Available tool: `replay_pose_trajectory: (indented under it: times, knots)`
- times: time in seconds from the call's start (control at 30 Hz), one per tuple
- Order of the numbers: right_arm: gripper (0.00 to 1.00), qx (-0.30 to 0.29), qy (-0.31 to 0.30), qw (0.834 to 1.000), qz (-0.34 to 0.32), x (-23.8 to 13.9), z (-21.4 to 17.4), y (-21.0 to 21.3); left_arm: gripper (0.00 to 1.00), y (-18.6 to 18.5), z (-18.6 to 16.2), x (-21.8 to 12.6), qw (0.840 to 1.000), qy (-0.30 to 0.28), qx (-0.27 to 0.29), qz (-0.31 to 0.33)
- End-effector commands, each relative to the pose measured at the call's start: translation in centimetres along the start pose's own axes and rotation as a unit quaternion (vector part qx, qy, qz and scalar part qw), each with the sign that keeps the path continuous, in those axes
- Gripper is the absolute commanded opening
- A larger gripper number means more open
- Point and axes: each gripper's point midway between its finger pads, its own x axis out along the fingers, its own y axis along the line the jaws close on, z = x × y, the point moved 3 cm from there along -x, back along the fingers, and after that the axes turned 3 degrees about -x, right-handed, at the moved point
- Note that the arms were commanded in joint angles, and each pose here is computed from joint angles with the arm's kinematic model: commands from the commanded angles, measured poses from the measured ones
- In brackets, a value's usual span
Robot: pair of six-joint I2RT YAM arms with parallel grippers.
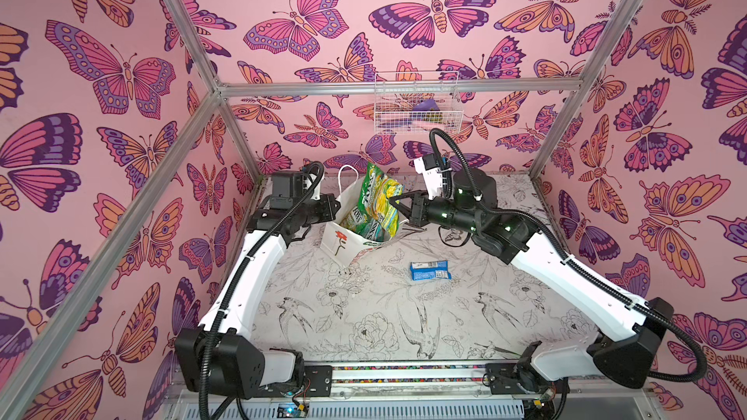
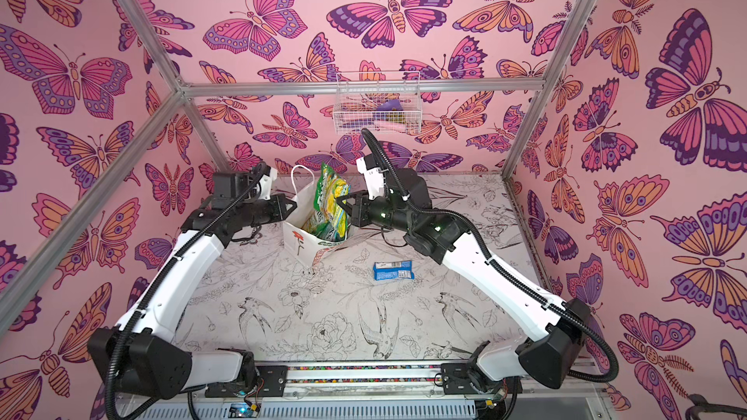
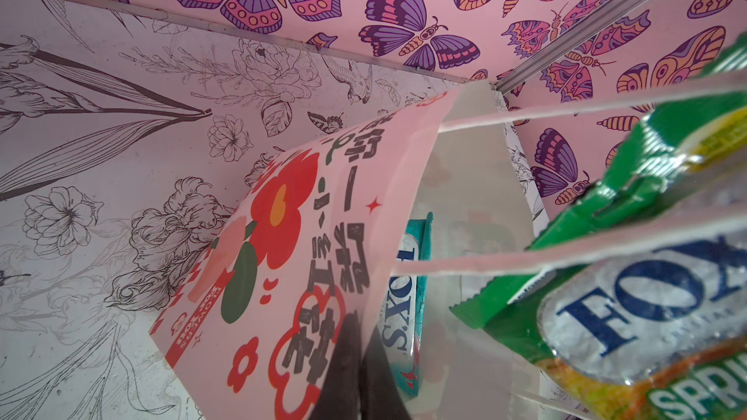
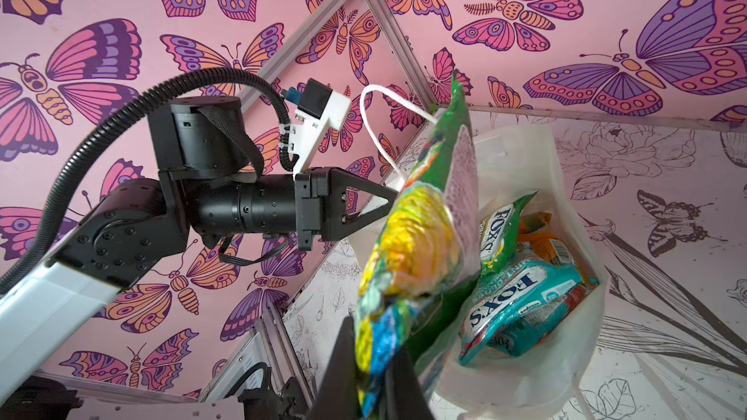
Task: Place the snacks into the paper bag
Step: 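Carry the Spring Tea pack over the bag opening with the right gripper, then lower the Spring Tea pack into the bag and open the right gripper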
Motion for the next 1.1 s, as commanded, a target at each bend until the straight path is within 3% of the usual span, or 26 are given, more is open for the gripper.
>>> replay_pose_trajectory:
  times: [0.0,1.07]
  knots:
    - [0.00,-0.007,-0.018,1.000,0.024,-0.5,1.3,1.5,0.00,-2.1,1.3,-1.3,0.998,-0.035,0.030,-0.041]
    - [0.00,0.035,0.070,0.997,-0.020,2.0,-1.1,0.0,0.00,-2.4,1.3,-1.4,0.998,-0.037,0.033,-0.044]
